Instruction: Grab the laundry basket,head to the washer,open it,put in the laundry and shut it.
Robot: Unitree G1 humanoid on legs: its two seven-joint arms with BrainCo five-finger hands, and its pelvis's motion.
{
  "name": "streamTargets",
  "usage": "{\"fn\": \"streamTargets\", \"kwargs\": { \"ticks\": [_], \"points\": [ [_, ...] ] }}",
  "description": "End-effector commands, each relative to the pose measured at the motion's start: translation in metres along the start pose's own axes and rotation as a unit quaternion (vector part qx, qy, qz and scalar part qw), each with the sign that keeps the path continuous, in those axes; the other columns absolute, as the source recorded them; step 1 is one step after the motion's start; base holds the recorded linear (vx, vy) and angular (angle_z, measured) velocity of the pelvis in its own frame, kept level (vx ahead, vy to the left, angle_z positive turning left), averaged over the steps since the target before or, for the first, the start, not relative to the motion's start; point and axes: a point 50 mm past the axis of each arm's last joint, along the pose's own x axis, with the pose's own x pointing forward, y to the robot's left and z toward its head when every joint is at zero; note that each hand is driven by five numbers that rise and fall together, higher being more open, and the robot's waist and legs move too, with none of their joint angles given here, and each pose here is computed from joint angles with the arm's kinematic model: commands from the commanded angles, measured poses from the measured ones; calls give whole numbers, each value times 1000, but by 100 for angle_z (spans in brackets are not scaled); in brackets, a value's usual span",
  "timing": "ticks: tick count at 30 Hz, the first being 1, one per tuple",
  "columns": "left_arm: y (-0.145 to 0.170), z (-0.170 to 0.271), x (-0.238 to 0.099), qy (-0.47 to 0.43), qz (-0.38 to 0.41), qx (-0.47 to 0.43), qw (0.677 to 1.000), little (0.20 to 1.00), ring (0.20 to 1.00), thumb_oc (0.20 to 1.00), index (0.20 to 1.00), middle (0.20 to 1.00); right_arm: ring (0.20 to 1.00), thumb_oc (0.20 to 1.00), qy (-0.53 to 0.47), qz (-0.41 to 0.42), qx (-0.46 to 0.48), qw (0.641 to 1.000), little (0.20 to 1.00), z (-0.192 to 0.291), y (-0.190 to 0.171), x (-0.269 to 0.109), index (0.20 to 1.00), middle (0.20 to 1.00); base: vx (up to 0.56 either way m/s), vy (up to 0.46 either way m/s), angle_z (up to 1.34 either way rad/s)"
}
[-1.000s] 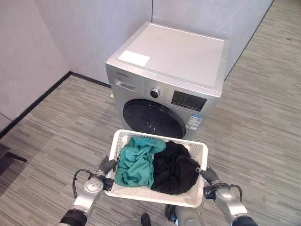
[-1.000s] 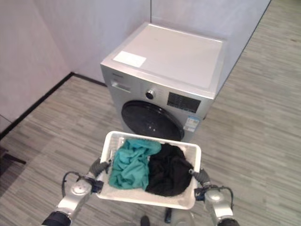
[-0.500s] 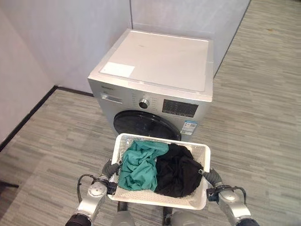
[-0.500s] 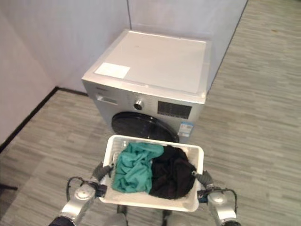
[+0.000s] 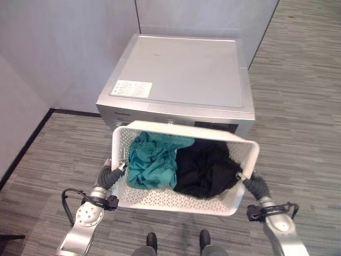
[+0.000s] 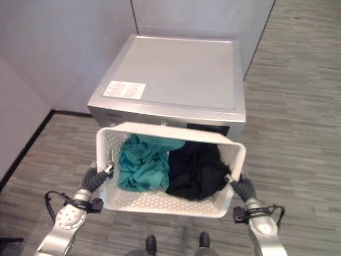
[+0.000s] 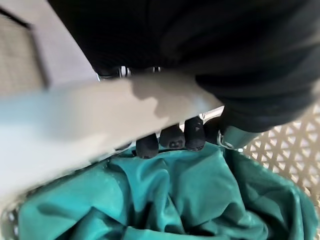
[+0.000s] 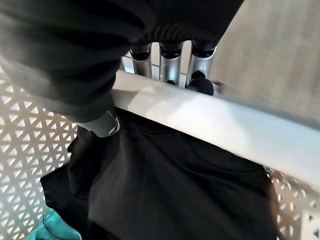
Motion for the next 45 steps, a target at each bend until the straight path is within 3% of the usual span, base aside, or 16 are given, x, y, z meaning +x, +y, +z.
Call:
{"fn": "streamTargets", "kwargs": {
  "ticks": [1, 2, 4, 8, 16, 24, 29, 33, 40, 45],
  "points": [
    [109, -4, -38, 20, 239, 134, 962, 200, 200, 200, 200, 200, 200, 200, -34, -87, -87, 992, 200, 24, -71, -44, 200, 200, -7, -56, -62],
    [117, 1, -66, 28, 283, 130, 950, 200, 200, 200, 200, 200, 200, 200, -34, -91, -91, 991, 200, 32, -79, -62, 200, 200, 29, -31, -58],
    [122, 8, -85, 32, 297, 125, 946, 200, 200, 200, 200, 200, 200, 200, -35, -96, -91, 991, 200, 37, -85, -72, 200, 200, -10, -29, -47],
    [132, 24, -90, 10, 307, 139, 942, 200, 200, 200, 200, 200, 200, 200, -73, -82, -107, 988, 200, 58, -92, -67, 200, 200, -12, -27, -21],
    [149, 58, -31, -104, 284, 105, 947, 200, 200, 200, 200, 200, 200, 200, -167, -23, -145, 975, 200, 115, -101, -8, 200, 200, 9, -20, -2],
    [148, 136, 69, -265, 242, 68, 931, 200, 200, 200, 200, 200, 200, 200, -231, -1, -202, 952, 200, 185, -108, 43, 200, 200, 23, -109, 32],
    [159, 168, 106, -285, 244, 41, 926, 200, 200, 200, 200, 200, 200, 200, -228, -10, -238, 944, 200, 219, -112, 78, 200, 200, -55, -129, 33],
    [175, 196, 138, -271, 229, 8, 935, 200, 200, 200, 200, 200, 200, 200, -158, -47, -258, 952, 200, 214, -119, 114, 200, 200, 121, 24, 0],
    [167, 212, 151, -277, 207, 27, 938, 200, 200, 200, 200, 200, 200, 200, -115, -140, -216, 959, 200, 188, -154, 113, 200, 200, 234, 196, 19],
    [161, 216, 153, -276, 182, 72, 941, 200, 200, 200, 200, 200, 200, 200, -80, -148, -222, 960, 200, 174, -157, 119, 200, 200, 228, 318, -38]
  ]
}}
